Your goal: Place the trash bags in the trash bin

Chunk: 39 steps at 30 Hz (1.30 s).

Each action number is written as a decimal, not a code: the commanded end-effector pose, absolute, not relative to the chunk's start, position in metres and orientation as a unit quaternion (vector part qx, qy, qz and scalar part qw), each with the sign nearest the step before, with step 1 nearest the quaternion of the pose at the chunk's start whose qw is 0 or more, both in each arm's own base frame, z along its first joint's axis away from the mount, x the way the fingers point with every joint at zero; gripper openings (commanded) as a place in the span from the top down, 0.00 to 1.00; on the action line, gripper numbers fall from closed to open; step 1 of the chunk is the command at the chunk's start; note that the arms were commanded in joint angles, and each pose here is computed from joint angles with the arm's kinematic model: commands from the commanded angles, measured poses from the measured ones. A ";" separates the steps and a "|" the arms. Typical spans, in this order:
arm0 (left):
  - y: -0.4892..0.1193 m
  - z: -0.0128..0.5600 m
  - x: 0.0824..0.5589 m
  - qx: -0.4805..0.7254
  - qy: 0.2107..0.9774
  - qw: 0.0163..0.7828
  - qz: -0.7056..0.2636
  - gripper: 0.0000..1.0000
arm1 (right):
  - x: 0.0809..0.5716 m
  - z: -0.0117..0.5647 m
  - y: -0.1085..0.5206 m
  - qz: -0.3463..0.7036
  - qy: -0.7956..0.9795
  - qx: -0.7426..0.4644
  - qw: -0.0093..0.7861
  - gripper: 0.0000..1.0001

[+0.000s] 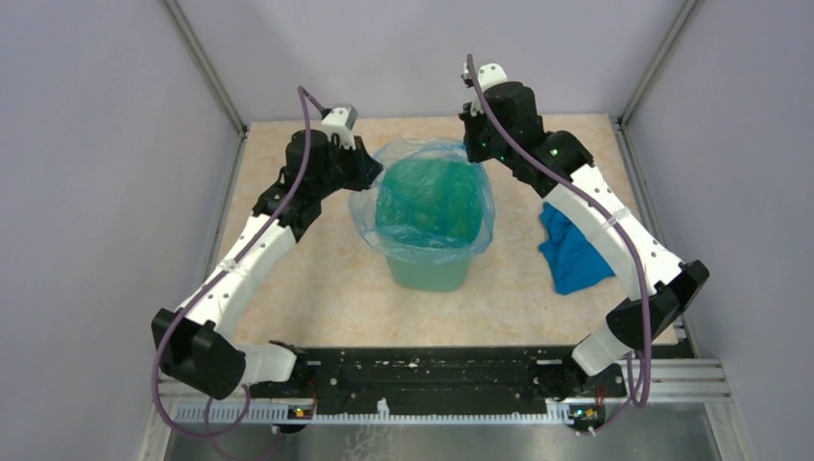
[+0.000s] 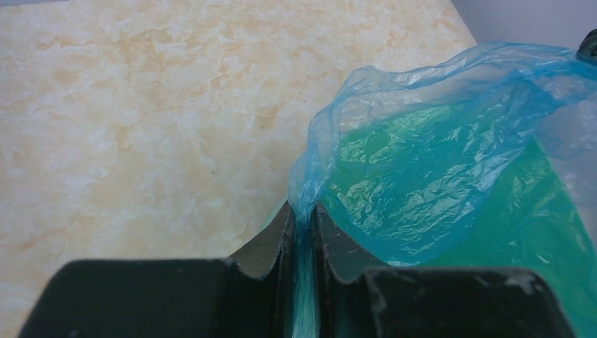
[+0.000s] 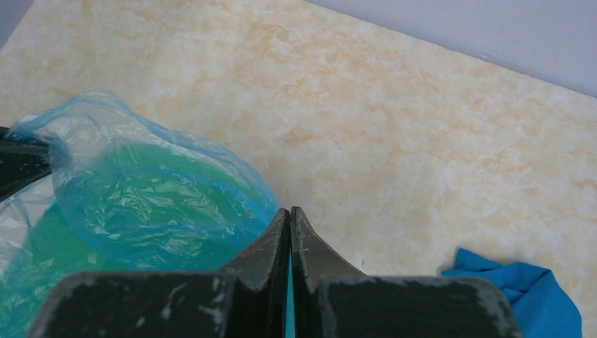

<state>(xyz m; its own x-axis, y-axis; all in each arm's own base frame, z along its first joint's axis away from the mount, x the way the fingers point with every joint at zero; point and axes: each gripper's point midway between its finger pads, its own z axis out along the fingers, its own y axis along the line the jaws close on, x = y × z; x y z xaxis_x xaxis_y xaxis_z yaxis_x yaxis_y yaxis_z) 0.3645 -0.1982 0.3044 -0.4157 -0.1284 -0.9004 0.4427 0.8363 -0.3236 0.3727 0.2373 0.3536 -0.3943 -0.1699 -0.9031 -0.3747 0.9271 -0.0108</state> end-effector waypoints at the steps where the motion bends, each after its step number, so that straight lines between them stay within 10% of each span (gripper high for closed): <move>1: -0.199 0.311 0.385 0.095 0.786 0.549 -0.269 0.82 | 0.395 0.359 0.240 0.122 0.820 -0.153 0.537 1.00; 18: -0.197 0.282 0.389 0.087 0.803 0.521 -0.274 0.82 | 0.414 0.323 0.211 0.100 0.848 -0.102 0.511 0.99; 26: -0.200 0.286 0.389 0.092 0.800 0.522 -0.280 0.82 | 0.386 0.379 0.194 0.121 0.835 -0.072 0.531 0.46; 39: -0.202 0.284 0.391 0.093 0.801 0.519 -0.284 0.81 | 0.342 0.411 0.231 0.228 0.810 -0.166 0.514 0.36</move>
<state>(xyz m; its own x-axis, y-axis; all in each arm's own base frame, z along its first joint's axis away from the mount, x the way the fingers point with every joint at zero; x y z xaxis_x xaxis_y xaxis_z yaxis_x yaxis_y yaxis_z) 0.3830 -0.1986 0.2656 -0.5008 -0.1255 -0.8564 0.4117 0.8358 -0.3632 0.3544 0.2168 0.4031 -0.4131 0.0051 -0.9107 -0.4171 0.8878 0.1942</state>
